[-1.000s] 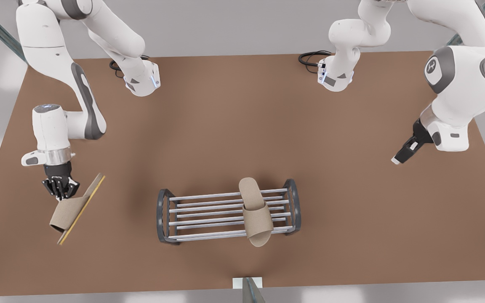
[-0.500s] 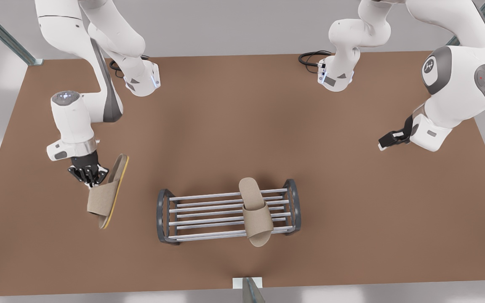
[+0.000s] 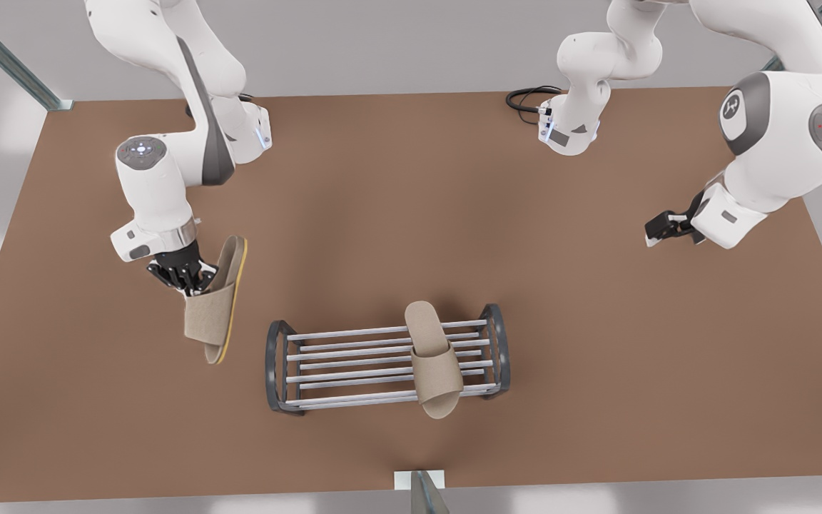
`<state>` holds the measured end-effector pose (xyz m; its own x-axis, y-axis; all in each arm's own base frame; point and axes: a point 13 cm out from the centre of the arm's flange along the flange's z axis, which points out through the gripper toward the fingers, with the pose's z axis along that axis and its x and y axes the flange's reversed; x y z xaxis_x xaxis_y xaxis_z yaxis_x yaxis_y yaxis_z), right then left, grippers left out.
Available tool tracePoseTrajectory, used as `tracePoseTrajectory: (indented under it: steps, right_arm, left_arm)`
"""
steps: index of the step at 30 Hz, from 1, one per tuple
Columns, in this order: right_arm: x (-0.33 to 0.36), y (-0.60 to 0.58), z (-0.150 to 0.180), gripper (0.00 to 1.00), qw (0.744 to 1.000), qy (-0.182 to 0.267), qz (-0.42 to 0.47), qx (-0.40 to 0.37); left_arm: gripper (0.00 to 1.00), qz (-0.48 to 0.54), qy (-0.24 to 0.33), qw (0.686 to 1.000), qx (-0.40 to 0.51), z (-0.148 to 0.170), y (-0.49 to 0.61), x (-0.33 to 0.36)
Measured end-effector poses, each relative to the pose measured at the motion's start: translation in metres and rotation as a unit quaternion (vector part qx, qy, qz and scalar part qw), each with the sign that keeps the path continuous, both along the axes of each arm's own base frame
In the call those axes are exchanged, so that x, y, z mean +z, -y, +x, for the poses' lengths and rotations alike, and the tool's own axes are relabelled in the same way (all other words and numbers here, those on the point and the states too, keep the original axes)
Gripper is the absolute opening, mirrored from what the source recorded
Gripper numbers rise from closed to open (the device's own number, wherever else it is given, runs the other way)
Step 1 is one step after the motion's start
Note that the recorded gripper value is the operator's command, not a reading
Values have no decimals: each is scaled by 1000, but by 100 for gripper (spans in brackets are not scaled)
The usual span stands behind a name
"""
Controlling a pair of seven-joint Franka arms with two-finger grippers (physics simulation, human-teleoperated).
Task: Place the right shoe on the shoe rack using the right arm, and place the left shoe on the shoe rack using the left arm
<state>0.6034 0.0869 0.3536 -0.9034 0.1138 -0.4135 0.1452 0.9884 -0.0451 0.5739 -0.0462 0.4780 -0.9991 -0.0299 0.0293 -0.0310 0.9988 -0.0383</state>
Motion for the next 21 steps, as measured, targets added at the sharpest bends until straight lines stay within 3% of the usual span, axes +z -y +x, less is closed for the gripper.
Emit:
tracePoseTrajectory:
  steps: [4, 16, 21]
  right_arm:
    - [1, -7, 2, 21, 1000, -11, 10, -3]
    - [64, -25, 61, 21, 998, -2, 62, -6]
    - [55, -95, 42, 21, 997, -27, 60, 42]
  left_arm:
    - [100, 4, -1, 1000, -16, -3, -2, 1]
    - [100, 6, 2, 999, -36, -1, -15, 1]
    - [100, 8, 4, 999, -44, 0, -16, 1]
